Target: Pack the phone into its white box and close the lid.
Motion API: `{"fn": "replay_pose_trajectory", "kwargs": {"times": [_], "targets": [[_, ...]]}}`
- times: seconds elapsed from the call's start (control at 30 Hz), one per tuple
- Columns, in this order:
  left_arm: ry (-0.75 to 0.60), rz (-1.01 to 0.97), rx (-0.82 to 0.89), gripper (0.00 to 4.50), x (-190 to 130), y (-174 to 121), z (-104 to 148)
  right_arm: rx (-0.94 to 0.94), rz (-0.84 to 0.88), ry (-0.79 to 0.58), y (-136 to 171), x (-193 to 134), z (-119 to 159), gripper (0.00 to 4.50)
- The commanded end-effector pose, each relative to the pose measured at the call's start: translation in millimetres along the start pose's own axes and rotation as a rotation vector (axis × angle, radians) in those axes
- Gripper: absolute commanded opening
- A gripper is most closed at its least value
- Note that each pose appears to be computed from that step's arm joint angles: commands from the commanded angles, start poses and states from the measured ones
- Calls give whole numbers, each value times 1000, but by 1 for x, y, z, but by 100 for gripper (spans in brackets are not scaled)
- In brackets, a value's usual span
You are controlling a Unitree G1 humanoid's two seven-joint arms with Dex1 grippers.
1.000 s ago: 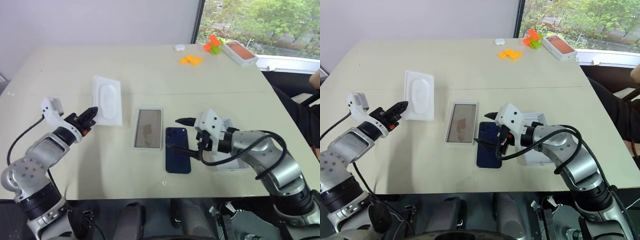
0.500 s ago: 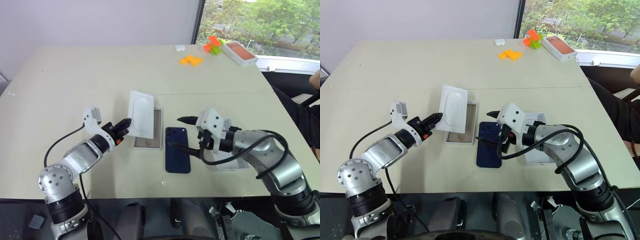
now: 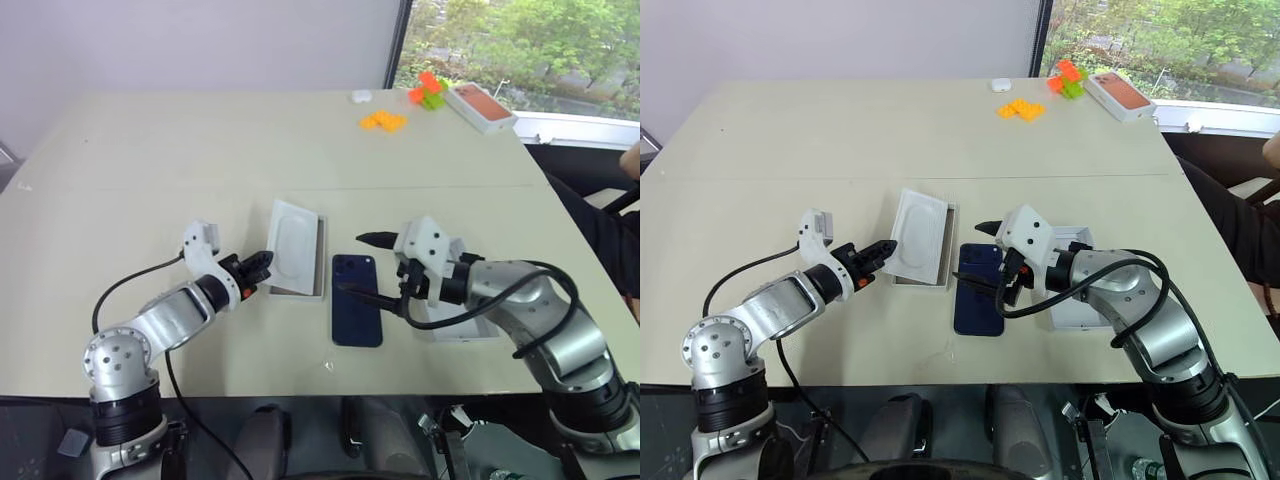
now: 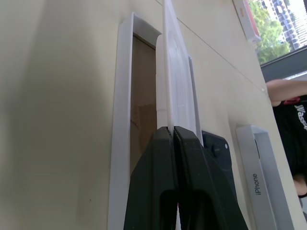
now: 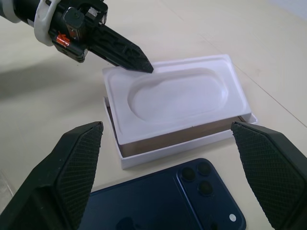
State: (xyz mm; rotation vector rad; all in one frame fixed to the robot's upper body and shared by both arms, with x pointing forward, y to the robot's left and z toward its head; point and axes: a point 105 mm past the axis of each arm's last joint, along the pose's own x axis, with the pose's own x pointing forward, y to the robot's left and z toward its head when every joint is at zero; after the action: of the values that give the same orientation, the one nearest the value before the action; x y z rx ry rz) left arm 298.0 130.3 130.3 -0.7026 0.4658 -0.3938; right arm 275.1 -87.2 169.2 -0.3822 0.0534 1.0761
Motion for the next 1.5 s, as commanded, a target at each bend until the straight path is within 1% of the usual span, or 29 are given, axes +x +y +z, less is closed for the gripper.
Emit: {"fn": "replay_pose_trajectory", "kwargs": {"times": [0.03, 0.77, 0.87, 0.93, 0.97, 1.0, 1.1, 1.23, 1.33, 1.4, 1.43, 1.5], "targets": [[-8, -32, -4, 1, -1, -8, 1, -36, -11, -34, 0, -2, 9, 450], [25, -27, -39, 1, 3, -9, -12, -35, -13, -33, 1, -2, 9, 450], [22, -30, -41, 88, 3, -9, -11, -34, -12, -33, 1, -2, 9, 450], [21, -30, -36, 187, 3, -9, -11, -33, -12, -34, 1, -2, 9, 450], [21, -30, -33, 228, 2, -9, -11, -33, -11, -33, 1, -2, 9, 450], [13, -41, -35, 283, 1, -11, -8, -32, -12, -34, 1, -2, 9, 450], [-9, -65, -42, 426, -3, -13, -3, -32, -11, -34, 1, -1, 9, 450], [-47, -97, -41, 426, -11, -16, 7, -31, -8, -35, 2, -1, 9, 450], [-76, -105, 19, 426, -22, -15, 17, -24, -1, -40, 3, 2, 10, 450], [-107, -100, 44, 426, -27, -12, 25, -19, -1, -37, 3, 5, 9, 450], [-158, -97, 61, 426, -31, -10, 35, -21, -8, -22, 2, 7, 6, 450], [-251, -82, 155, 430, -39, -5, 53, -32, -20, 5, -1, 13, 1, 398]]}}
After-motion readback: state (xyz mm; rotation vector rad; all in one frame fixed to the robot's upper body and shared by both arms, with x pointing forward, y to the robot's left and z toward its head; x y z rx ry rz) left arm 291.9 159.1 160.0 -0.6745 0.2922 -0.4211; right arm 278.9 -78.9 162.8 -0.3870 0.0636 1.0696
